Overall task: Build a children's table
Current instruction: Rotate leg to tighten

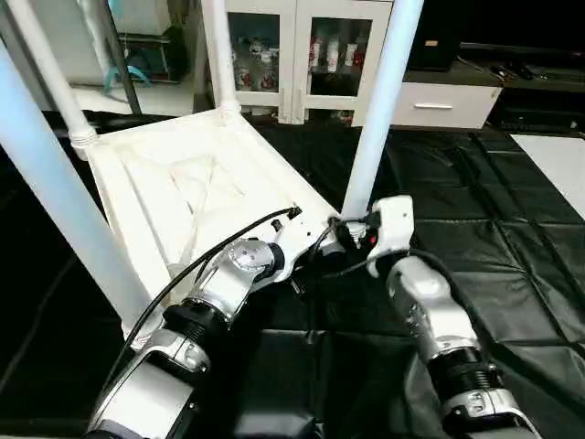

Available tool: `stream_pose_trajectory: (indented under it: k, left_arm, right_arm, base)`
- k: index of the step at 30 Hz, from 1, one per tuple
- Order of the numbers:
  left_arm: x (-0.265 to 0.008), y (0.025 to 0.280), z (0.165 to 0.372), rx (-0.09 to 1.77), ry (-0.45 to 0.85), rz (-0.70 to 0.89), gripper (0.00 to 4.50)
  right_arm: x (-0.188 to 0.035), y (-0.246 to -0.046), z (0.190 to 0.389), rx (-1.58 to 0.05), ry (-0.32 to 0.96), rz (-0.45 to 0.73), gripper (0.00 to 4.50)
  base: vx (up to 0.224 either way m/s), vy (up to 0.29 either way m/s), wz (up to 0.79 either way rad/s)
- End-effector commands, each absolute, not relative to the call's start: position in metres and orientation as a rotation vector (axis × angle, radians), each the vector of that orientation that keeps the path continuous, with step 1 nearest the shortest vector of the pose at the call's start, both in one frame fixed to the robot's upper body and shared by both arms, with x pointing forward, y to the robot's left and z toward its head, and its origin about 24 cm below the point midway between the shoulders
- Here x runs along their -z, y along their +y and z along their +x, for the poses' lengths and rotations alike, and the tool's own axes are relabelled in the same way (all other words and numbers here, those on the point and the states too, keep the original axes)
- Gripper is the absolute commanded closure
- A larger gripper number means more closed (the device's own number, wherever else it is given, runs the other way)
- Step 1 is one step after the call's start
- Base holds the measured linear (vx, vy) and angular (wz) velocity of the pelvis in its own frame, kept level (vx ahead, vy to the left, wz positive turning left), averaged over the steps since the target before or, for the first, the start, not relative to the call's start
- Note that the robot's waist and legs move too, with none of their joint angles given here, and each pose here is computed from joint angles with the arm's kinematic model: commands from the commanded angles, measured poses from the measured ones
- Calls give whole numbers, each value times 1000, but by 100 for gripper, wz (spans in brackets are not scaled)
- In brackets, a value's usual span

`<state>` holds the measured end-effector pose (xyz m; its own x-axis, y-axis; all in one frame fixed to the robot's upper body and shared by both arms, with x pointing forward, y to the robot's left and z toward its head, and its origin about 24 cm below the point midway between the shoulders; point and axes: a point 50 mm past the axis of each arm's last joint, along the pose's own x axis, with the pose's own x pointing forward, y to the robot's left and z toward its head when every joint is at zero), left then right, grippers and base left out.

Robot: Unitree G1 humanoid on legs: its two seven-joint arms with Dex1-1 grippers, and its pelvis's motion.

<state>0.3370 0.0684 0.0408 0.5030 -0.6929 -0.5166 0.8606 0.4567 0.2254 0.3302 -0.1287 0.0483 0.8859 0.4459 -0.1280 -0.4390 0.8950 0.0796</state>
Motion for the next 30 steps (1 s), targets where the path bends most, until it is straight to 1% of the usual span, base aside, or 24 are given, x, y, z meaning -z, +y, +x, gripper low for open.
stream_pose_trajectory:
  k: [1, 3, 4, 5, 7, 8, 9, 10, 15, 25, 26, 28, 30]
  left_arm:
    - [-27, 84, 327, 1079, 461, 526, 450]
    - [-27, 92, 321, 1163, 479, 545, 450]
    - [-27, 97, 317, 1223, 499, 552, 450]
    - [-27, 100, 315, 1255, 511, 552, 450]
    - [-27, 106, 310, 1335, 527, 560, 450]
    - [-27, 106, 310, 1335, 527, 560, 450]
    - [-29, 110, 303, 1423, 525, 550, 450]
    - [-30, 112, 300, 1461, 535, 542, 450]
    - [-33, 116, 288, 1576, 605, 521, 450]
    - [-33, 115, 281, 1634, 636, 517, 450]
    - [-34, 115, 280, 1635, 637, 517, 450]
    - [-34, 115, 280, 1634, 640, 519, 450]
    - [-34, 115, 280, 1634, 644, 521, 450]
  right_arm:
    - [-60, -145, 329, -547, 136, 23, 34]
    - [-63, -153, 321, -690, 154, -34, 11]
    - [-64, -158, 313, -800, 180, -85, 11]
    - [-64, -160, 309, -856, 198, -113, 4]
    - [-62, -165, 298, -974, 246, -181, 4]
    - [-62, -165, 298, -974, 246, -181, 4]
    - [-60, -169, 290, -1049, 286, -195, 4]
    - [-59, -171, 287, -1076, 303, -184, 4]
    - [-58, -171, 279, -1177, 371, -123, 4]
    - [-60, -165, 274, -1255, 376, -86, 4]
    - [-60, -165, 273, -1262, 375, -82, 20]
    - [-60, -165, 275, -1255, 368, -86, 20]
    - [-59, -165, 274, -1269, 375, -84, 48]
  base:
    - [0, 0, 0]
    - [0, 0, 0]
    - [0, 0, 0]
    - [0, 0, 0]
    - [27, -5, 2]
    - [57, -13, 7]
    - [57, -13, 7]
    - [61, -14, 5]
    - [59, -18, 5]
    - [0, 0, 0]
    - [0, 0, 0]
    - [0, 0, 0]
    - [0, 0, 0]
